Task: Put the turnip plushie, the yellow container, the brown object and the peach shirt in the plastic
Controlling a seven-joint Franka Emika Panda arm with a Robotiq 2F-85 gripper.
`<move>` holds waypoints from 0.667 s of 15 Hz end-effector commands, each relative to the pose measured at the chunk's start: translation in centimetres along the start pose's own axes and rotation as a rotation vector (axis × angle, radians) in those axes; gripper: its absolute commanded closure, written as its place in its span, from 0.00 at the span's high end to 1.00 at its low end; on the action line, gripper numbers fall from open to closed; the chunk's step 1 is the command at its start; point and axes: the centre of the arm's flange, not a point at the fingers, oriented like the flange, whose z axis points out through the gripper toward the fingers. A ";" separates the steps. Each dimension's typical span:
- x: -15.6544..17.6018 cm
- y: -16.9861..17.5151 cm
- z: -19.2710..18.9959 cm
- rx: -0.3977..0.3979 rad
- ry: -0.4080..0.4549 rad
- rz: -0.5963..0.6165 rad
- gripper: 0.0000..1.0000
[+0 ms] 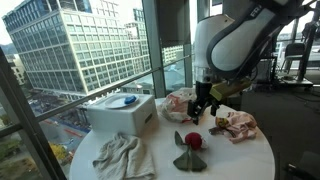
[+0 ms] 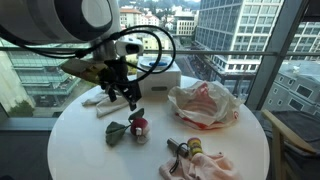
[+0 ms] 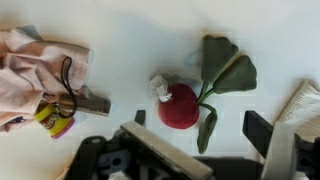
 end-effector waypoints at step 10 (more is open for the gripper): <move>4.6 1.2 15.1 0.038 0.028 0.051 1.00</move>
